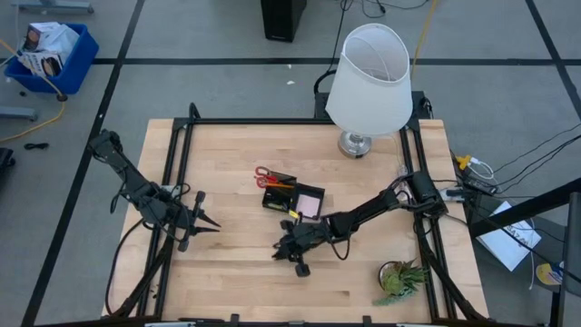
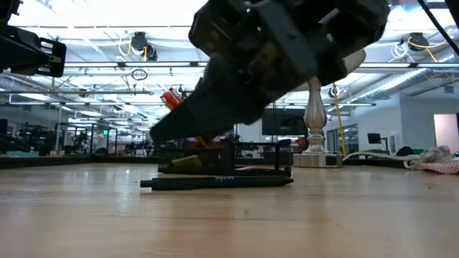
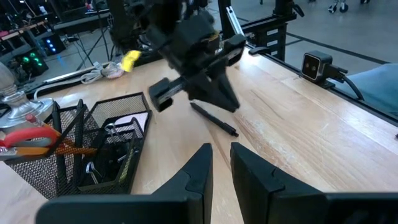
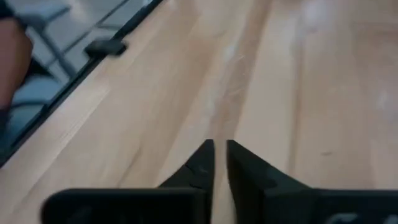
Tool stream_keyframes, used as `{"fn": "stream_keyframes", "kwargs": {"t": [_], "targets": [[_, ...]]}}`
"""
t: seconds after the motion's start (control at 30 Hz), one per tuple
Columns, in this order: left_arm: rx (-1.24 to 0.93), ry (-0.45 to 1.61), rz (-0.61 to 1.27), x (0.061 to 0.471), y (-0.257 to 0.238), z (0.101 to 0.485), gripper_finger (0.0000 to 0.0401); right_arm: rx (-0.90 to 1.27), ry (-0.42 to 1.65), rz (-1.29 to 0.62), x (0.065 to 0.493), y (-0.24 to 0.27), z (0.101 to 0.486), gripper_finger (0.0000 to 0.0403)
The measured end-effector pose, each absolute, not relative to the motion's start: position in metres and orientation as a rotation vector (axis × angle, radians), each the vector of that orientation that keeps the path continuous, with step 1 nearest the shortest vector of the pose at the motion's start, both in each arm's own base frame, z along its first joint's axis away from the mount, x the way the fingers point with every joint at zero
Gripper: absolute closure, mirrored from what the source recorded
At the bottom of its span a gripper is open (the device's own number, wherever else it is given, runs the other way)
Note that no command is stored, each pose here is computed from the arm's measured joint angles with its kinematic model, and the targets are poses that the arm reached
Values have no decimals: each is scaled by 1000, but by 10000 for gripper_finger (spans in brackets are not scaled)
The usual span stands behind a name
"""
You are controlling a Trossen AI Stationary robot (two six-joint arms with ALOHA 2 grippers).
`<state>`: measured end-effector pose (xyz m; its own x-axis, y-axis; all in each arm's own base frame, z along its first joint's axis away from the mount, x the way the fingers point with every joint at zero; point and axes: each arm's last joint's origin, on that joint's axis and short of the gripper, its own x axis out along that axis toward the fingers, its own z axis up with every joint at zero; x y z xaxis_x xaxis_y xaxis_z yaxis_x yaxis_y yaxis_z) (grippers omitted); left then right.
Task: Pick and place office supplies into organizer
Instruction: Put the black pen into the black desk organizer
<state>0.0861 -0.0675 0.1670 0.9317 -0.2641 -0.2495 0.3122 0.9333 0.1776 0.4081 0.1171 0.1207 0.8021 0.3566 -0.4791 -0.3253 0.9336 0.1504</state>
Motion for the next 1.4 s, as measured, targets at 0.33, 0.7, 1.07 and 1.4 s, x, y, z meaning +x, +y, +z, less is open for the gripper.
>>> {"fn": "stream_keyframes", "kwargs": {"t": [0.33,0.7,1.07,1.4], "targets": [[218,225,-297,86,-68,167,339,-61,542,348,404,132,105,222],[218,225,-297,86,-68,167,339,-135,578,279,404,127,87,203],[217,225,-297,86,-68,167,339,-134,621,283,402,124,66,274],[217,225,-297,86,-67,167,339,-70,698,235,384,113,47,382]]}}
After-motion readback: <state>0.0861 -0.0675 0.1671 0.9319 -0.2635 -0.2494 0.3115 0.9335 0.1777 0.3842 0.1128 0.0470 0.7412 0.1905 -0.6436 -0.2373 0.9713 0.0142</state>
